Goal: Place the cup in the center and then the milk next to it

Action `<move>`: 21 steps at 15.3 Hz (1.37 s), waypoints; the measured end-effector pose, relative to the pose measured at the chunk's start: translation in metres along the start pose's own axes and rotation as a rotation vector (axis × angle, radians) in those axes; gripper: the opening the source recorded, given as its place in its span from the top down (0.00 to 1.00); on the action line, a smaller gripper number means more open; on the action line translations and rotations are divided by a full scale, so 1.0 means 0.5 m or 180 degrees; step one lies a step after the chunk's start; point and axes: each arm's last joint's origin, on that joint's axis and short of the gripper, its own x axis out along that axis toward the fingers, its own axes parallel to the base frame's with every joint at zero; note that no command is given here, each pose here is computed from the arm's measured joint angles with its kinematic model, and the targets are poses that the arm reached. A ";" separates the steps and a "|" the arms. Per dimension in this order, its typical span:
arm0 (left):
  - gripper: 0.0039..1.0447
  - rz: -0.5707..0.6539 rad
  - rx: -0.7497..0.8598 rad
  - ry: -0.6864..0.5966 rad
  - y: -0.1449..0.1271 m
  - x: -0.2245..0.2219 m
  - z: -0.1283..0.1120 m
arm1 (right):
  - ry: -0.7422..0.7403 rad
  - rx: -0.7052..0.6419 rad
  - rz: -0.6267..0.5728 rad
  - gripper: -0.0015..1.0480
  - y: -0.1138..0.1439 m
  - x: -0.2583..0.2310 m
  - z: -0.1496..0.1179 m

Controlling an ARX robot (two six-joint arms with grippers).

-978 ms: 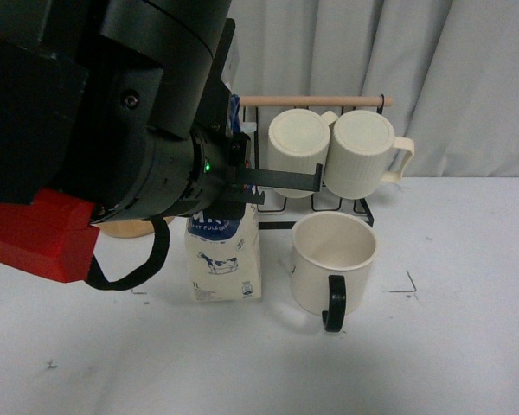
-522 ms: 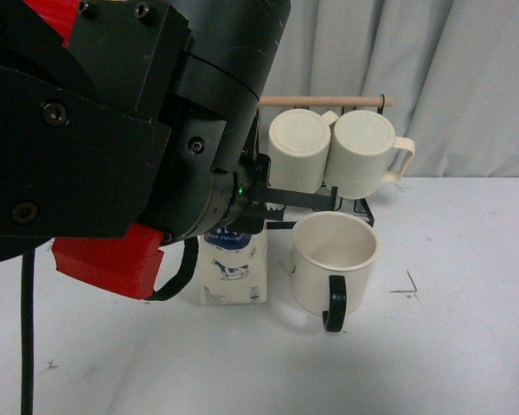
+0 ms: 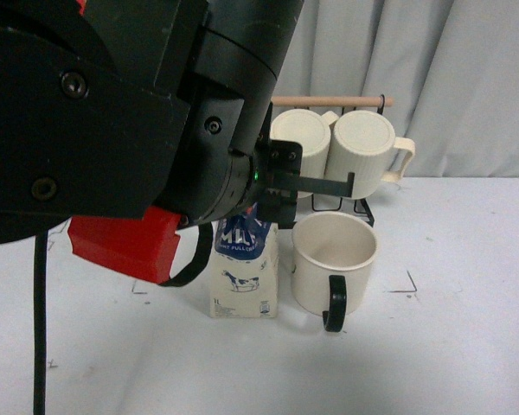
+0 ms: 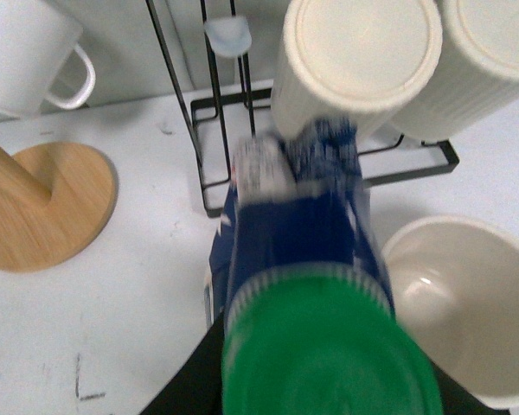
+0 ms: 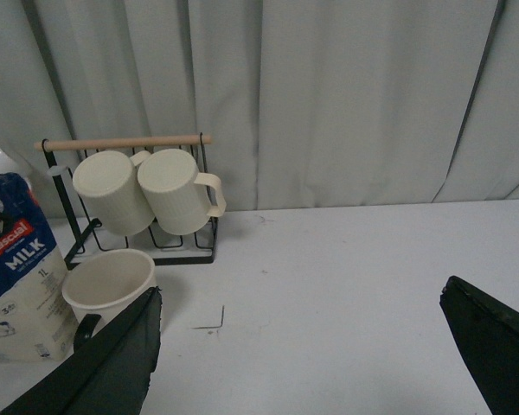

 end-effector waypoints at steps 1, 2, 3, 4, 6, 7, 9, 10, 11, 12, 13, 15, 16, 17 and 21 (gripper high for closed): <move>0.59 -0.0013 -0.0025 -0.0023 0.000 0.000 0.004 | 0.0000 -0.0001 0.0000 0.06 0.000 0.000 0.000; 0.48 -0.0056 -0.0041 0.0002 -0.001 -0.001 0.003 | 0.0000 0.0000 0.0000 0.06 0.000 0.000 0.000; 0.38 -0.0110 -0.0094 0.0000 0.000 -0.005 0.005 | 0.0000 -0.0001 0.0000 0.06 0.000 0.000 0.000; 0.29 -0.0168 -0.0150 -0.0028 0.003 -0.017 0.010 | 0.0000 0.0000 0.0000 0.06 0.000 0.000 0.000; 0.08 -0.0243 -0.0329 -0.0344 0.017 -0.063 0.040 | 0.0000 -0.0001 0.0000 0.06 0.000 0.000 0.000; 0.06 -0.0269 -0.0366 -0.0616 0.030 -0.104 0.064 | 0.0000 -0.0001 0.0000 0.06 0.000 0.000 0.000; 0.06 -0.0149 -0.0445 -0.0920 0.099 -0.193 0.077 | 0.0000 0.0000 0.0000 0.06 0.000 0.000 0.000; 0.06 -0.0081 -0.0474 -0.0951 0.121 -0.211 0.077 | 0.0000 -0.0001 0.0000 0.06 0.000 0.000 0.000; 0.12 0.0086 -0.0513 -0.1275 0.143 -0.231 0.079 | 0.0000 -0.0001 0.0000 0.06 0.000 0.000 0.000; 0.20 0.0268 -0.0515 -0.1516 0.177 -0.258 0.072 | 0.0000 0.0000 0.0000 0.06 0.000 0.000 0.000; 0.29 0.0364 -0.0418 -0.1560 0.215 -0.287 0.052 | 0.0000 0.0000 0.0000 0.06 0.000 0.000 0.000; 0.51 0.0538 -0.0375 -0.1668 0.277 -0.331 -0.007 | -0.0001 0.0000 0.0001 0.06 0.000 0.000 0.000; 0.64 0.0476 -0.0313 -0.1642 0.286 -0.337 -0.035 | 0.0000 0.0000 0.0001 0.06 0.000 0.000 0.000; 0.72 0.0449 -0.0277 -0.1580 0.292 -0.337 -0.057 | 0.0000 -0.0001 0.0000 0.06 0.000 0.000 0.000; 0.99 0.0461 -0.0270 -0.1579 0.328 -0.368 -0.144 | 0.0000 -0.0001 0.0000 0.06 0.000 0.000 0.000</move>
